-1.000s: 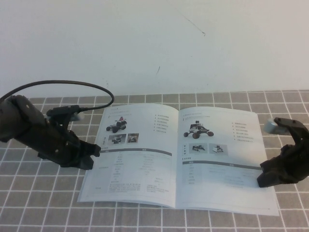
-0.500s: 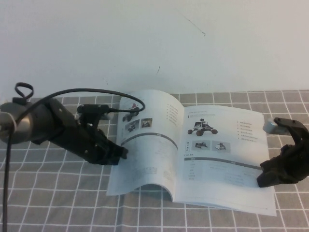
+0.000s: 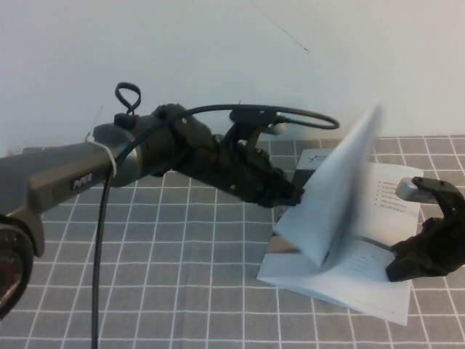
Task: Close book
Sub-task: 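Close the open booklet and leave it lying on the table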
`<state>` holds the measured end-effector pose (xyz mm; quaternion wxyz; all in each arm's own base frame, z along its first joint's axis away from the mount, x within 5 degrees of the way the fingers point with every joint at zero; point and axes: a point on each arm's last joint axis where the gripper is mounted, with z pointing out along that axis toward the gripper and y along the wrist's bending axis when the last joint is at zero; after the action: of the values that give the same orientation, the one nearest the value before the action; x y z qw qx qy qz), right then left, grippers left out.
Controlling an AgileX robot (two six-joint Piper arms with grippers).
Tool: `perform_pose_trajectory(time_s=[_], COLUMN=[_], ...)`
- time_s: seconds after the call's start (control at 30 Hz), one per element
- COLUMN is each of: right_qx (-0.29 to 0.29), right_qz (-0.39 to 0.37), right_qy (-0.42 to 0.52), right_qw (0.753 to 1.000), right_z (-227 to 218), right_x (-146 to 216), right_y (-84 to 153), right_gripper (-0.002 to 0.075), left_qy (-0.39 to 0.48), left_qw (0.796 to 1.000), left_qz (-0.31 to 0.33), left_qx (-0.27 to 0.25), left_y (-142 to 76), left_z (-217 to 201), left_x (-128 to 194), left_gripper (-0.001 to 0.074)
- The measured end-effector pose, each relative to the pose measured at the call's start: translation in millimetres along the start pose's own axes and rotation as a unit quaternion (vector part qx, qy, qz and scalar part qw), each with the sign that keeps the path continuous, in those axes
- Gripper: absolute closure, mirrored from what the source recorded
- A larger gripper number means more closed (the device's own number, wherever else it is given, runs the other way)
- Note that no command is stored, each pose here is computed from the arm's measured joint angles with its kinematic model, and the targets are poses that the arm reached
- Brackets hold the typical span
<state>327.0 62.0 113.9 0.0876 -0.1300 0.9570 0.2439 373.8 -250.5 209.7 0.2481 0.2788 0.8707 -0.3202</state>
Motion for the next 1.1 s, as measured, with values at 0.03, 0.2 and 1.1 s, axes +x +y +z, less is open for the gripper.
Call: perform_pose_trajectory(time_s=[0.03, 0.2, 1.1], right_qx=[0.0, -0.001, 0.045], right_qz=[0.0, 0.0, -0.121], right_qy=[0.0, 0.001, -0.134], right_qw=[1.0, 1.0, 0.983], right_z=[0, 0, -129], right_x=[0, 0, 9], right_y=[0, 0, 72], right_gripper=[0.0729, 0.0729, 0.0729], left_qy=[-0.008, -0.025, 0.212], left_qw=[1.0, 0.996, 0.974], left_qz=[0.012, 0.064, 0.054], left_qx=[0.013, 0.064, -0.066], left_y=[-10, -51, 11], left_z=[-2, -9, 52], left_x=[-9, -36, 13], left_gripper=[0.0738, 0.0738, 0.0738])
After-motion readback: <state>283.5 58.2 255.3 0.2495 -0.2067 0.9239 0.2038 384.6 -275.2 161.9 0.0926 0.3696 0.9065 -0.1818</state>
